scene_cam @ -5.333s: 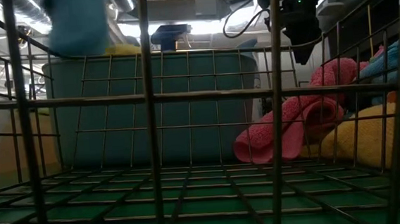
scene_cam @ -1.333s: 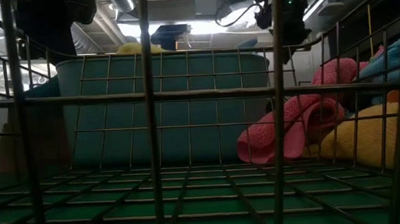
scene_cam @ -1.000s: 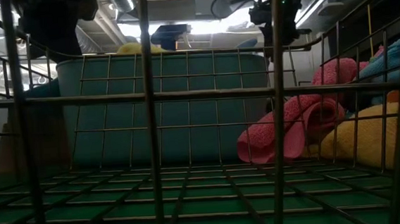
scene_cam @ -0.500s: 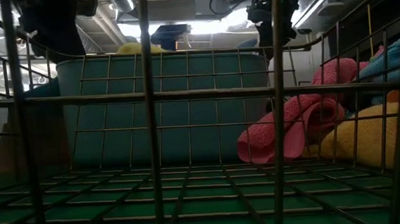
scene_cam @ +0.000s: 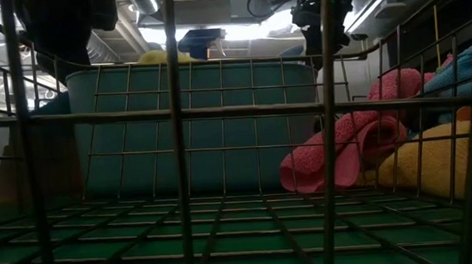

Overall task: Sort microfiber towel by color & place in baskets
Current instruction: Put the blue microfiber towel into the orange bin

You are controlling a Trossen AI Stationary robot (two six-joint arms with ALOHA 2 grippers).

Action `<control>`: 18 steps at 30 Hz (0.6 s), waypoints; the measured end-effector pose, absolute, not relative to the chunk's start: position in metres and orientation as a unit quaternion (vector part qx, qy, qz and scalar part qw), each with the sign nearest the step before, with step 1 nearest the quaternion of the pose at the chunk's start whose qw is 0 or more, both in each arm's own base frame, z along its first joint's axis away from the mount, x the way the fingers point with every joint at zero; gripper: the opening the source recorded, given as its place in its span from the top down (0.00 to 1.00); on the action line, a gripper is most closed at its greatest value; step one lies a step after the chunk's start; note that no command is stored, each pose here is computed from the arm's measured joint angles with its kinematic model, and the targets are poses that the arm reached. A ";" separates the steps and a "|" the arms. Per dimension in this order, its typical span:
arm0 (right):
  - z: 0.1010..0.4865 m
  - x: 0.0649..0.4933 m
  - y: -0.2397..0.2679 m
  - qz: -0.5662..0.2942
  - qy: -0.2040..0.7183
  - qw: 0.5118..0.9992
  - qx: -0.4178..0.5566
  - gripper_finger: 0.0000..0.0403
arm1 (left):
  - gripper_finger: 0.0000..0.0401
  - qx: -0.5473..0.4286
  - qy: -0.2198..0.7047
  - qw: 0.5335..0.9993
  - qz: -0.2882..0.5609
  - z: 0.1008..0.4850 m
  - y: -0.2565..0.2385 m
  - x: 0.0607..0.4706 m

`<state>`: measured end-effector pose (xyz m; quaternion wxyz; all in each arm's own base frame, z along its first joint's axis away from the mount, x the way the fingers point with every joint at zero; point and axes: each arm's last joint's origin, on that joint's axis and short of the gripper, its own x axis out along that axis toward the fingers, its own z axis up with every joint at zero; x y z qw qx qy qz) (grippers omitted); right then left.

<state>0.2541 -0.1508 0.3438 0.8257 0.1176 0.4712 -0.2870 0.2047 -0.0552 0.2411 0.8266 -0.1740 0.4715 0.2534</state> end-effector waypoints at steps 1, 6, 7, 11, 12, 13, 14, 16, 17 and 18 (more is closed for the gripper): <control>0.344 0.254 -0.151 -0.287 0.471 0.826 0.118 0.45 | 0.62 -0.174 0.472 0.826 0.253 0.241 -0.055 0.205; 0.344 0.254 -0.151 -0.287 0.470 0.826 0.118 0.45 | 0.78 -0.180 0.469 0.828 0.248 0.244 -0.055 0.202; 0.344 0.254 -0.151 -0.287 0.470 0.826 0.118 0.45 | 0.82 -0.182 0.467 0.830 0.247 0.246 -0.054 0.201; 0.344 0.254 -0.151 -0.287 0.470 0.826 0.118 0.45 | 0.96 -0.192 0.453 0.837 0.240 0.253 -0.052 0.195; 0.344 0.254 -0.151 -0.287 0.470 0.826 0.117 0.45 | 0.98 -0.196 0.448 0.839 0.238 0.256 -0.052 0.193; 0.344 0.254 -0.151 -0.287 0.470 0.826 0.117 0.45 | 0.98 -0.201 0.443 0.841 0.238 0.258 -0.051 0.191; 0.344 0.254 -0.151 -0.287 0.470 0.826 0.117 0.45 | 0.98 -0.206 0.438 0.843 0.236 0.260 -0.051 0.189; 0.344 0.255 -0.151 -0.285 0.470 0.828 0.112 0.45 | 0.98 -0.221 0.427 0.845 0.236 0.265 -0.049 0.184; 0.345 0.255 -0.151 -0.284 0.468 0.830 0.109 0.45 | 0.98 -0.225 0.426 0.845 0.232 0.267 -0.048 0.181; 0.345 0.256 -0.152 -0.284 0.464 0.832 0.107 0.45 | 0.98 -0.229 0.428 0.844 0.227 0.269 -0.047 0.178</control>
